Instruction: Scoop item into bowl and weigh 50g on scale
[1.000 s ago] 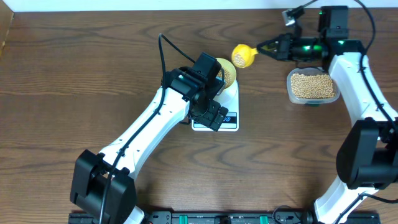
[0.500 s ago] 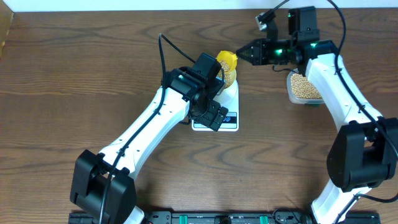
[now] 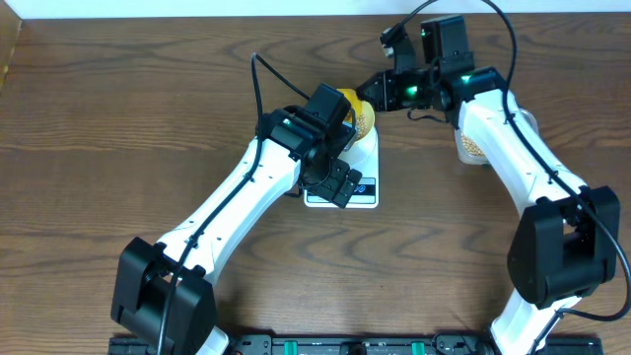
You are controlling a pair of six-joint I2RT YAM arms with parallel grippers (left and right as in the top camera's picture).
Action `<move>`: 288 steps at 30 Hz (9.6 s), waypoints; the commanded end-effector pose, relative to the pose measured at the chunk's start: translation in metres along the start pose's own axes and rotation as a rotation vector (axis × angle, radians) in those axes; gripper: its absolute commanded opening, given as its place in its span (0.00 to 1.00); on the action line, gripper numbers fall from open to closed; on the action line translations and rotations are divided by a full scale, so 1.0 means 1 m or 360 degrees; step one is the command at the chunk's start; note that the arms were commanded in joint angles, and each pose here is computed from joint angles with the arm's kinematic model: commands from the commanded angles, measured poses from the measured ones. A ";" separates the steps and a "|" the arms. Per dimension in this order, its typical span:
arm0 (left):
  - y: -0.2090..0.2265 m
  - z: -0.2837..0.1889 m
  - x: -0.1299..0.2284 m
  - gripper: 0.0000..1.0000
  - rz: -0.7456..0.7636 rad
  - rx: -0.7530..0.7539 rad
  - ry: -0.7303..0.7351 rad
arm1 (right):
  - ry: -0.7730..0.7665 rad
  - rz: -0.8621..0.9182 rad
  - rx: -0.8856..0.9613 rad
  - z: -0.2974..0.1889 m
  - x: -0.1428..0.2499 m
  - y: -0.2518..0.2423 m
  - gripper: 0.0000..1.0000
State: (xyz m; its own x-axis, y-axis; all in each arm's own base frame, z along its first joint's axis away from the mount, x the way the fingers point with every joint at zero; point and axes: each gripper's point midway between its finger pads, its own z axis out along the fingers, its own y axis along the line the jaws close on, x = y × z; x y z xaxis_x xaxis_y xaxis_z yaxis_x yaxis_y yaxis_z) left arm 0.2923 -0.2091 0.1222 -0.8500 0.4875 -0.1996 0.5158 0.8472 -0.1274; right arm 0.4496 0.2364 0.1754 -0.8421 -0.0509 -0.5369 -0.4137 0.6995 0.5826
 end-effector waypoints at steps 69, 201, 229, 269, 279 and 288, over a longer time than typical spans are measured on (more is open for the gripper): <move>0.004 0.003 0.002 0.98 -0.0014 -0.0023 0.0020 | -0.0096 -0.1012 0.0025 -0.033 -0.011 0.040 0.01; 0.045 -0.002 -0.001 0.98 -0.0190 -0.0058 -0.0014 | -0.1363 -0.1410 0.0824 -0.155 -0.200 -0.005 0.03; 0.045 -0.002 -0.001 0.98 -0.0192 -0.0058 -0.0014 | -0.0186 -0.1116 0.0184 -0.038 -0.043 0.015 0.01; 0.038 -0.001 -0.003 0.98 -0.0317 0.0008 -0.0020 | 0.0013 -0.1276 0.0152 0.011 0.018 0.015 0.01; 0.038 -0.002 -0.003 0.98 -0.0317 0.0008 -0.0020 | 0.0001 -0.1284 0.0220 0.022 0.029 -0.004 0.01; 0.038 -0.002 -0.003 0.98 -0.0317 0.0009 -0.0020 | -0.0016 -0.1313 0.0225 0.029 0.034 -0.003 0.01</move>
State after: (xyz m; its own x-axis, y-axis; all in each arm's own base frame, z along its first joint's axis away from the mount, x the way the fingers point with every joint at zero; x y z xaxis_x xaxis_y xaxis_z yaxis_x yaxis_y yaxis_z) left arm 0.3145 -0.1793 0.1232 -0.9286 0.3152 -0.1960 0.3486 0.9218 -0.1694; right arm 0.4349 0.2508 0.1420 -0.2902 -0.5689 -0.7695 -0.8439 0.5313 -0.0746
